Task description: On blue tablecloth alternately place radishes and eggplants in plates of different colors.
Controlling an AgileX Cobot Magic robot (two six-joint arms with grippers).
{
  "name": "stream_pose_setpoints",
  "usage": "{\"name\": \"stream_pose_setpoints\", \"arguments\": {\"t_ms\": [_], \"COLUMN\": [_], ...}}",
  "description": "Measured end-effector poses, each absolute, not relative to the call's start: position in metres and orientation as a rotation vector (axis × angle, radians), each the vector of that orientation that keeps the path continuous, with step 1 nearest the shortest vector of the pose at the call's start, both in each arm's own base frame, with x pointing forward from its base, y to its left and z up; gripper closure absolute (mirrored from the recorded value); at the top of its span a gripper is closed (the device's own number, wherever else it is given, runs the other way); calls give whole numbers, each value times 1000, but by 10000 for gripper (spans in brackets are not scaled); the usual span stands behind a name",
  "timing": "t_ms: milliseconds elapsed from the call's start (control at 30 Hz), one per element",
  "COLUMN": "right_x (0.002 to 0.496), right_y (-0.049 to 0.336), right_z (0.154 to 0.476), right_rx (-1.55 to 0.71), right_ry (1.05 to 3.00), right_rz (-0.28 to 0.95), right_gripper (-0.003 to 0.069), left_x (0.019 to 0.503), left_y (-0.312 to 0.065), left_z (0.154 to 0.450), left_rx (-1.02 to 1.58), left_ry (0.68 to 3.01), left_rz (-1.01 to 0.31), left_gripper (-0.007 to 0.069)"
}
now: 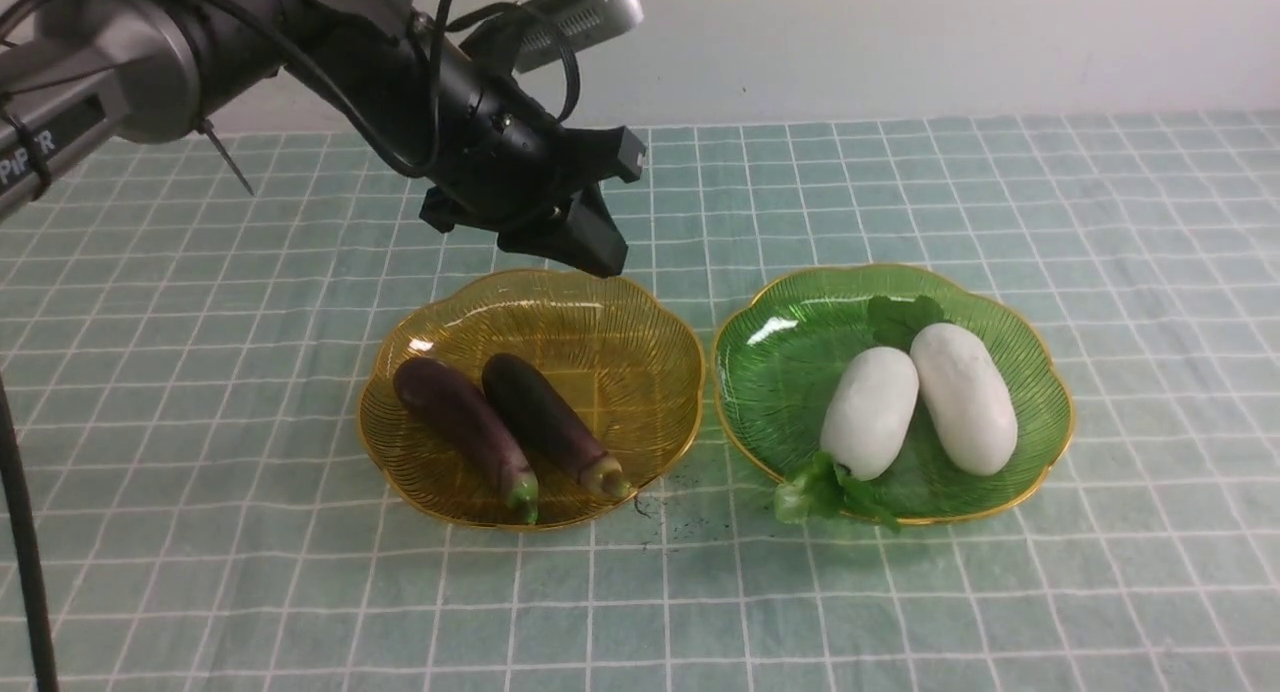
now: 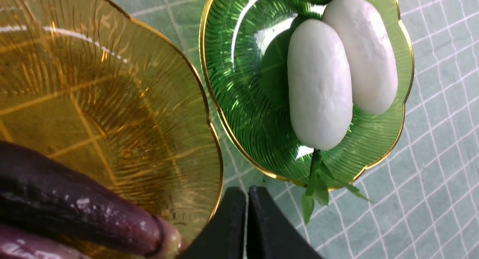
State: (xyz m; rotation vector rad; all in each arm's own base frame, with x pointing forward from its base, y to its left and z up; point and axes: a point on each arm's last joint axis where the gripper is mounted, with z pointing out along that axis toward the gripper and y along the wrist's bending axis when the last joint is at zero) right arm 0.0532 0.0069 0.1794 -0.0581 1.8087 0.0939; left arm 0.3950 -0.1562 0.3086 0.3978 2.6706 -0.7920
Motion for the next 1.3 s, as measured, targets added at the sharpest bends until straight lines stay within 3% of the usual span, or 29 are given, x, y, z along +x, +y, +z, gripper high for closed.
{"name": "stream_pose_setpoints", "arguments": {"t_ms": [233,533,700,933,1300], "right_x": [54,54,54,54,54], "right_y": [0,-1,-1,1,1], "right_z": [180,180,180,180,180], "right_rx": [6,17,17,-8,-11], "right_ry": [1797,1797,1797,1797,1797], "right_rz": [-18,-34,-34,-18,-15], "right_gripper": [674,674,674,674,674], "left_x": [364,320,285,219,117], "left_y": [-144,-115,-103,-85,-52], "left_z": [355,416,438,423,366], "left_rx": [495,542,535,551,536], "left_ry": [2626,2486,2431,2469,2524], "left_rz": [-707,-428,-401,-394,-332], "left_gripper": [633,633,633,633,633]}}
